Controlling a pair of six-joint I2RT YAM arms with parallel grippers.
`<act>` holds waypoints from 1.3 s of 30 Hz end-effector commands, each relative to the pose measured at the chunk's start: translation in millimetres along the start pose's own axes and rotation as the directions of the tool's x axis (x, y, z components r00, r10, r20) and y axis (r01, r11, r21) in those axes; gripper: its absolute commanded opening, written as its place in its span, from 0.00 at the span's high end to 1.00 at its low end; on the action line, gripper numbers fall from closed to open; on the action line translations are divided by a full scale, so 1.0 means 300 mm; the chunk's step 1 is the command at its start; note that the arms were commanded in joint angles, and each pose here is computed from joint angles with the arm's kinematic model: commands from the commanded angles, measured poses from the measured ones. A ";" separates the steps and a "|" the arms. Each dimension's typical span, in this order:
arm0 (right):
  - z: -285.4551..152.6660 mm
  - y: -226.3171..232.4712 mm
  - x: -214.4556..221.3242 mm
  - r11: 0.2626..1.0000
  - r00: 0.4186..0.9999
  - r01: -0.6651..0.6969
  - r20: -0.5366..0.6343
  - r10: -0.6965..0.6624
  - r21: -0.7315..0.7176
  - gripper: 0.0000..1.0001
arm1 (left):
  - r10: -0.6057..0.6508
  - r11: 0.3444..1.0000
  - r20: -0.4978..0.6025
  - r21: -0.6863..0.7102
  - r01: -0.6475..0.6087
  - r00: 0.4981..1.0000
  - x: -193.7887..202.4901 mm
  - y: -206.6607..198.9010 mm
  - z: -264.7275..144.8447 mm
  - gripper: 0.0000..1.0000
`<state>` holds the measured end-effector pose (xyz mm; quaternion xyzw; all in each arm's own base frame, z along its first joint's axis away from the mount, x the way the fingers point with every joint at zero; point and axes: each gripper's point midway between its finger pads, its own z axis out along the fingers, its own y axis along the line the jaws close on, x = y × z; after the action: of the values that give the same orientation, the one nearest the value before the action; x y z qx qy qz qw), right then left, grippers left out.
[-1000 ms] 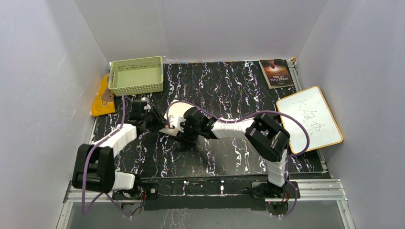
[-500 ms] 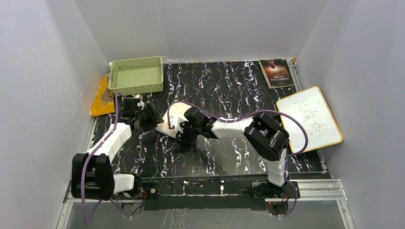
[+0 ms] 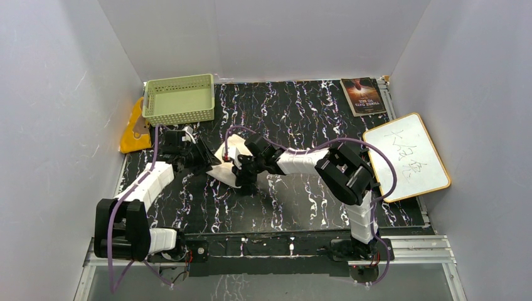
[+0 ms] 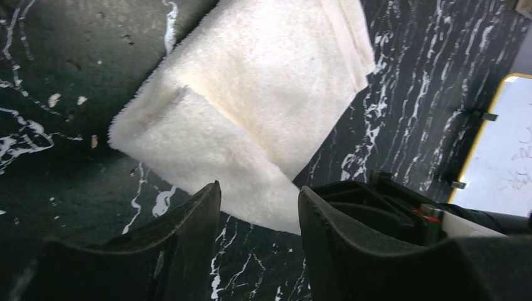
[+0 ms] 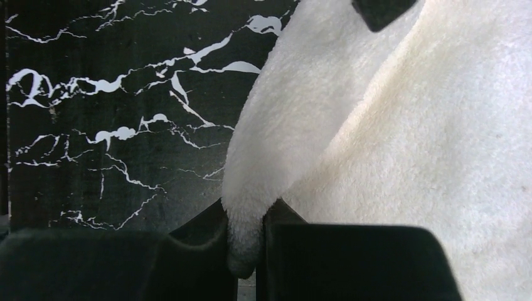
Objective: Roll the towels
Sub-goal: Roll the towel at the center of the board.
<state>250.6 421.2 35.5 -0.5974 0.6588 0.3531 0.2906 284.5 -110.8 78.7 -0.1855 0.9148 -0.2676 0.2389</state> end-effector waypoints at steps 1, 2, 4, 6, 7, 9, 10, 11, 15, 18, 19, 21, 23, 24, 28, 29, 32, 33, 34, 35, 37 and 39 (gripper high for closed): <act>0.025 0.027 -0.037 0.995 0.998 -0.033 0.059 0.038 -0.095 1.00 | 0.008 0.990 0.013 0.143 -0.010 1.000 -0.055 -0.120 -0.024 0.52; 0.029 0.030 -0.033 0.993 0.997 -0.044 0.062 0.051 -0.108 1.00 | 0.005 0.988 0.017 0.156 -0.007 1.000 -0.064 -0.129 -0.018 0.51; 0.038 0.036 -0.022 0.989 0.995 -0.066 0.065 0.076 -0.132 1.00 | -0.007 0.984 0.012 0.179 0.005 1.000 -0.075 -0.141 0.003 0.51; 0.045 0.040 -0.016 0.985 0.993 -0.084 0.067 0.095 -0.151 1.00 | -0.027 0.982 0.006 0.189 0.025 1.000 -0.082 -0.135 0.042 0.51; 0.049 0.041 -0.012 0.984 0.993 -0.090 0.066 0.101 -0.155 1.00 | -0.043 0.981 0.003 0.188 0.042 0.999 -0.081 -0.122 0.066 0.51; 0.053 0.040 -0.005 0.983 0.992 -0.098 0.062 0.109 -0.157 1.00 | -0.071 0.982 -0.002 0.177 0.070 0.997 -0.074 -0.092 0.109 0.51; 0.053 0.040 -0.002 0.982 0.992 -0.102 0.062 0.113 -0.158 1.00 | -0.082 0.983 -0.007 0.165 0.082 0.997 -0.066 -0.073 0.127 0.51; 0.051 0.038 -0.003 0.982 0.991 -0.106 0.065 0.117 -0.158 1.00 | -0.091 0.984 -0.013 0.152 0.092 0.996 -0.056 -0.053 0.147 0.51; 0.032 0.023 -0.010 0.983 0.989 -0.116 0.079 0.129 -0.142 0.96 | -0.113 0.990 -0.021 0.077 0.115 0.993 -0.010 0.040 0.204 0.52; 0.008 0.003 -0.031 0.989 0.989 -0.112 0.085 0.121 -0.095 0.70 | -0.118 0.992 -0.012 0.036 0.118 0.993 0.008 0.088 0.228 0.52; -0.003 -0.005 -0.042 0.992 0.990 -0.105 0.088 0.111 -0.075 0.66 | -0.120 0.992 -0.009 0.025 0.120 0.993 0.012 0.101 0.234 0.52; -0.034 -0.034 -0.077 0.997 0.992 -0.082 0.098 0.082 -0.011 0.59 | -0.120 0.993 -0.003 0.013 0.120 0.993 0.013 0.113 0.242 0.52; -0.073 -0.067 -0.121 0.997 0.993 -0.049 0.107 0.042 0.063 0.53 | -0.119 0.993 0.004 0.006 0.119 0.993 0.007 0.118 0.246 0.52; -0.095 -0.086 -0.143 0.994 0.994 -0.033 0.109 0.021 0.104 0.51 | -0.119 0.993 0.007 0.003 0.119 0.993 0.004 0.120 0.248 0.52; -0.190 -0.138 -0.245 0.964 0.989 0.063 0.116 -0.095 0.258 0.37 | -0.116 0.993 0.008 -0.015 0.116 0.993 -0.003 0.127 0.251 0.52; -0.204 -0.139 -0.267 0.953 0.985 0.094 0.111 -0.130 0.287 0.33 | -0.116 0.993 0.007 -0.019 0.116 0.993 -0.002 0.130 0.253 0.52; -0.203 -0.115 -0.312 0.924 0.972 0.192 0.064 -0.225 0.332 0.32 | -0.122 0.992 -0.006 -0.027 0.122 0.992 0.007 0.138 0.260 0.52; -0.188 -0.100 -0.314 0.919 0.969 0.217 0.041 -0.244 0.328 0.32 | -0.124 0.992 -0.012 -0.032 0.124 0.992 0.012 0.143 0.263 0.53; -0.166 -0.084 -0.312 0.917 0.966 0.239 0.018 -0.258 0.320 0.32 | -0.127 0.991 -0.018 -0.036 0.126 0.992 0.018 0.147 0.266 0.53; -0.143 -0.066 -0.306 0.914 0.962 0.262 -0.008 -0.273 0.310 0.32 | -0.129 0.991 -0.021 -0.038 0.128 0.991 0.020 0.150 0.269 0.53; -0.095 -0.041 -0.288 0.910 0.956 0.291 -0.049 -0.290 0.294 0.32 | -0.131 0.991 -0.027 -0.042 0.130 0.991 0.026 0.154 0.272 0.53; -0.051 -0.018 -0.270 0.913 0.953 0.303 -0.071 -0.295 0.273 0.32 | -0.131 0.990 -0.032 -0.047 0.129 0.991 0.028 0.157 0.272 0.53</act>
<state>271.5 442.9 121.1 -0.6170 0.6204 0.2422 0.4191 332.7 -130.5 28.9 -0.2203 0.8830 -0.3374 0.2408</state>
